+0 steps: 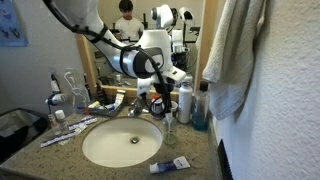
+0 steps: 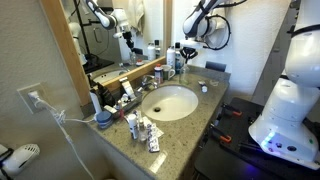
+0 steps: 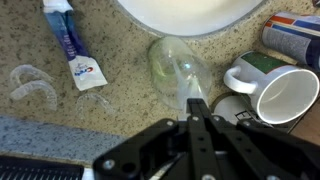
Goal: Press the nozzle of the soap bottle
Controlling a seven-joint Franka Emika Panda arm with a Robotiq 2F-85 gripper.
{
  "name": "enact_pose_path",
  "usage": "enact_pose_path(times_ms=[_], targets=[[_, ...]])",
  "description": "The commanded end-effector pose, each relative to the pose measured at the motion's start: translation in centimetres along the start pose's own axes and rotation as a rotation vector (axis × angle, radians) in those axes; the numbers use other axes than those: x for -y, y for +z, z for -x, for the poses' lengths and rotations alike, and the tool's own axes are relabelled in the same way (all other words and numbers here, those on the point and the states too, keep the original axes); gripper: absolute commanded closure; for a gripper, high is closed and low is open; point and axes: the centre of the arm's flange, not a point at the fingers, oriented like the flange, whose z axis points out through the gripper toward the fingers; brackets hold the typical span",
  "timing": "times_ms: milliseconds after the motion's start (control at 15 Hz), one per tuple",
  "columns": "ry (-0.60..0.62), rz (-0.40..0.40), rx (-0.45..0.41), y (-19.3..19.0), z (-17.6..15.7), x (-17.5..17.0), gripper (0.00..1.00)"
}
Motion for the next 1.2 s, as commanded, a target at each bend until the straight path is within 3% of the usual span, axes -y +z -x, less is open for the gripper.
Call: enact_pose_path(times_ms=[0, 1133], targets=[[-0.004, 0.07, 0.07, 5.8, 2.8, -1.5, 1.0], [-0.016, 0.067, 0.047, 1.0, 2.1, 0.9, 1.0]])
